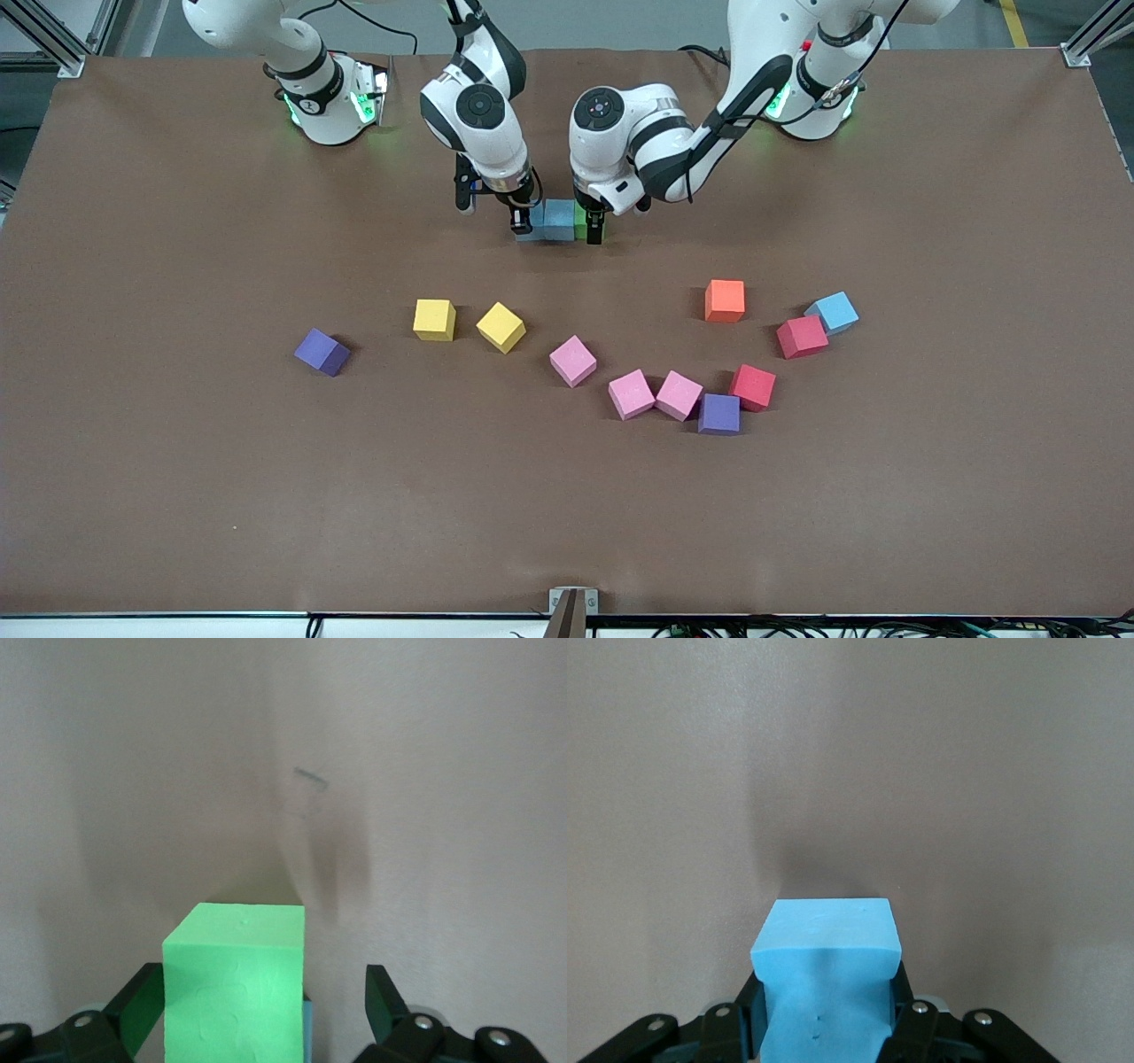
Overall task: Arrange 11 blocks into digit 3
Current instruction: 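Open both grippers and move them toward the yellow and orange cubes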
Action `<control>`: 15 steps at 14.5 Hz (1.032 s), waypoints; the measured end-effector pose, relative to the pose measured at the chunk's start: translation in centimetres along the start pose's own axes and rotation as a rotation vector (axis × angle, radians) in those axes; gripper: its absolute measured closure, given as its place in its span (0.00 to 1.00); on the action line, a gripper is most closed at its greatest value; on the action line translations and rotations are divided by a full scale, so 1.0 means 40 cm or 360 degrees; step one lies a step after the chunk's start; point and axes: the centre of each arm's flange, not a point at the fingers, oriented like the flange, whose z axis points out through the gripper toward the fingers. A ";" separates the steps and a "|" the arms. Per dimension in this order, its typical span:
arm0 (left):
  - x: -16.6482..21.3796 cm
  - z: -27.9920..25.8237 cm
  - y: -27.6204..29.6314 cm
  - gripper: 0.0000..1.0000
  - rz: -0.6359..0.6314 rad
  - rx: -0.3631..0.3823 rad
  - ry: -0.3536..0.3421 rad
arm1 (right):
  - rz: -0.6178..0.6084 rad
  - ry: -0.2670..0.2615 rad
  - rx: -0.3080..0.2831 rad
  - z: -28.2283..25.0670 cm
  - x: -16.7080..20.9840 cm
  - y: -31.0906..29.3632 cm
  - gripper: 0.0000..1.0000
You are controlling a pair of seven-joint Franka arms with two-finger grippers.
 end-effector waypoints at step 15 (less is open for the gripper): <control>0.277 -0.251 0.365 0.00 0.0940 -0.0173 0.0008 | -0.0012 0.0045 -0.0143 -0.151 -0.058 -0.070 0.00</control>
